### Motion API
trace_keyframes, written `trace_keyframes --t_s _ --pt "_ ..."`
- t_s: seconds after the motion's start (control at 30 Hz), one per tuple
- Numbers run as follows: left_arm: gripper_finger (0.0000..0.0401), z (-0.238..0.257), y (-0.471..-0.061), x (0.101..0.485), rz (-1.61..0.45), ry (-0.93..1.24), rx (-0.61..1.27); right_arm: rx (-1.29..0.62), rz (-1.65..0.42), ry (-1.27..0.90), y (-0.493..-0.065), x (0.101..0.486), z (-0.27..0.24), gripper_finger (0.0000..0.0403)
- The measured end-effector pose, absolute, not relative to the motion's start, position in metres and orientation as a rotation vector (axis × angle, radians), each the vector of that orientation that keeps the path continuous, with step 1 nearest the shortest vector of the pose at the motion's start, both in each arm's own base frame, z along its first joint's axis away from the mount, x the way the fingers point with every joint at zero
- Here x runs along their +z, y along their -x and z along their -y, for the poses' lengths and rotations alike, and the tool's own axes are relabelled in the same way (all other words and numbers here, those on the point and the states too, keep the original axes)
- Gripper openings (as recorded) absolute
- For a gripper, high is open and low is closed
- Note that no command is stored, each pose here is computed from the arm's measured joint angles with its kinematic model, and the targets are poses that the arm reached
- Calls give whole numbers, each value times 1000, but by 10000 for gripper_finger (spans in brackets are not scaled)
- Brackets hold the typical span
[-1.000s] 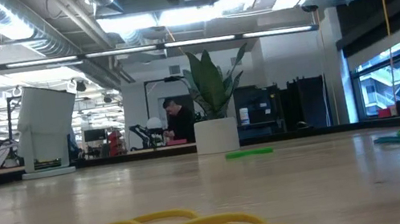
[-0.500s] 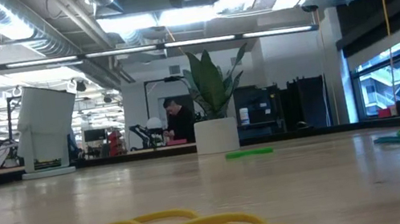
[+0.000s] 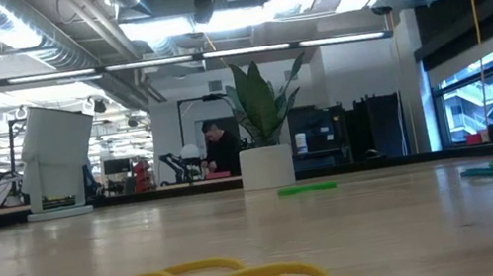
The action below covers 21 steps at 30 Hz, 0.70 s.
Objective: Pick and place rubber bands into bin
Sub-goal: Put the red rubber band into the transparent bin
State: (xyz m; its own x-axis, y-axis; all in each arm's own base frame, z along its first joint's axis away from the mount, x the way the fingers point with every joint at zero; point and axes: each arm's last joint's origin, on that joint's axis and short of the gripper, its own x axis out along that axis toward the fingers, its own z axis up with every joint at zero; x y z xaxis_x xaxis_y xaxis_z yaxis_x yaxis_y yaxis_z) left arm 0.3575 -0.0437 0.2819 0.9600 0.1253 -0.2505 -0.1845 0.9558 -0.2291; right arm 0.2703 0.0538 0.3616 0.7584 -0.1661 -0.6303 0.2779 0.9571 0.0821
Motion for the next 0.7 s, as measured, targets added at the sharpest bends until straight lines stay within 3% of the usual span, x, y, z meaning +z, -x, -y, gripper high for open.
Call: trace_keyframes --t_s 0.17,0.33,0.7 --pt "3 50 -347 288 -271 362 179 -289 -857 -213 -256 348 -54 146" --pt "3 71 -323 298 -329 401 195 -333 -1000 -220 -240 335 -63 158" --pt "2 117 -238 312 -553 699 298 -190 -852 -446 -243 253 -117 158"
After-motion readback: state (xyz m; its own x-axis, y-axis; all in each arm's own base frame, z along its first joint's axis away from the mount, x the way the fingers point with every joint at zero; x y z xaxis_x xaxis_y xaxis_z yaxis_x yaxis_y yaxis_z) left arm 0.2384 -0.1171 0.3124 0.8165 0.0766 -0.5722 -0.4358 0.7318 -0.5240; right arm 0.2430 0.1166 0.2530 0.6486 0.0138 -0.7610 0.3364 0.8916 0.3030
